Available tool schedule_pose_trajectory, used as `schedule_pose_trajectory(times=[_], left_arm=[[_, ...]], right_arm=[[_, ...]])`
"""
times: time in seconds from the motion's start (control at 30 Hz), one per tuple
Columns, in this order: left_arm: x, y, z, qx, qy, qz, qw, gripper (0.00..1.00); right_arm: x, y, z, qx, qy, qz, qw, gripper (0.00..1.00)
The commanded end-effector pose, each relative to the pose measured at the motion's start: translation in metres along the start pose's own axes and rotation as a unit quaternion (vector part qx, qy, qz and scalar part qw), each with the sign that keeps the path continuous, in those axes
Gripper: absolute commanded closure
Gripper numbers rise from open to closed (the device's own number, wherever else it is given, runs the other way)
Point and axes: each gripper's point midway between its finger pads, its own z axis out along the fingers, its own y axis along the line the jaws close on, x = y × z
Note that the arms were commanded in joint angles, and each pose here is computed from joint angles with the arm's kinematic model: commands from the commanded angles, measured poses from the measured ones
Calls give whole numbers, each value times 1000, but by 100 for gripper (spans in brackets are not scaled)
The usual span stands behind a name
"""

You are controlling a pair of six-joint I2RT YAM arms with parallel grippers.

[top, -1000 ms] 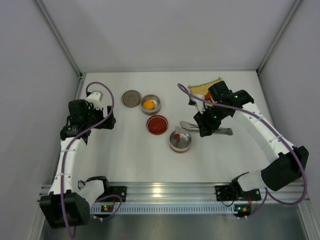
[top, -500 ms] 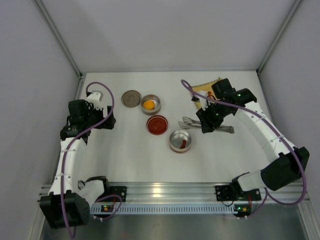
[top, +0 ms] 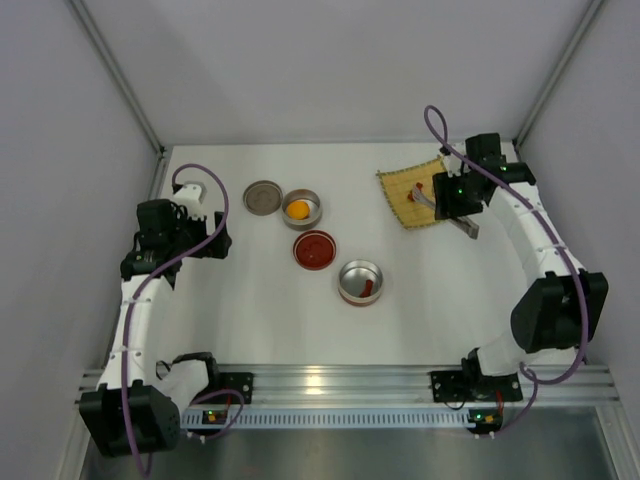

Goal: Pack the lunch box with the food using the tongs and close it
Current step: Pick up the fake food from the plate.

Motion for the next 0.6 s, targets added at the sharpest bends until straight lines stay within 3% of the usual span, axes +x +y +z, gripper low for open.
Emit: schedule_pose_trajectory(times=[0.0,0.57], left_arm=[[-3,0,3,2,-6,-1,1000,2],[8,7,9,-12,5,5,1000,1]], right_arm=[[-57,-16,9,42,-79,39,995,50],[-77,-20,76,54,-50,76,994,50]])
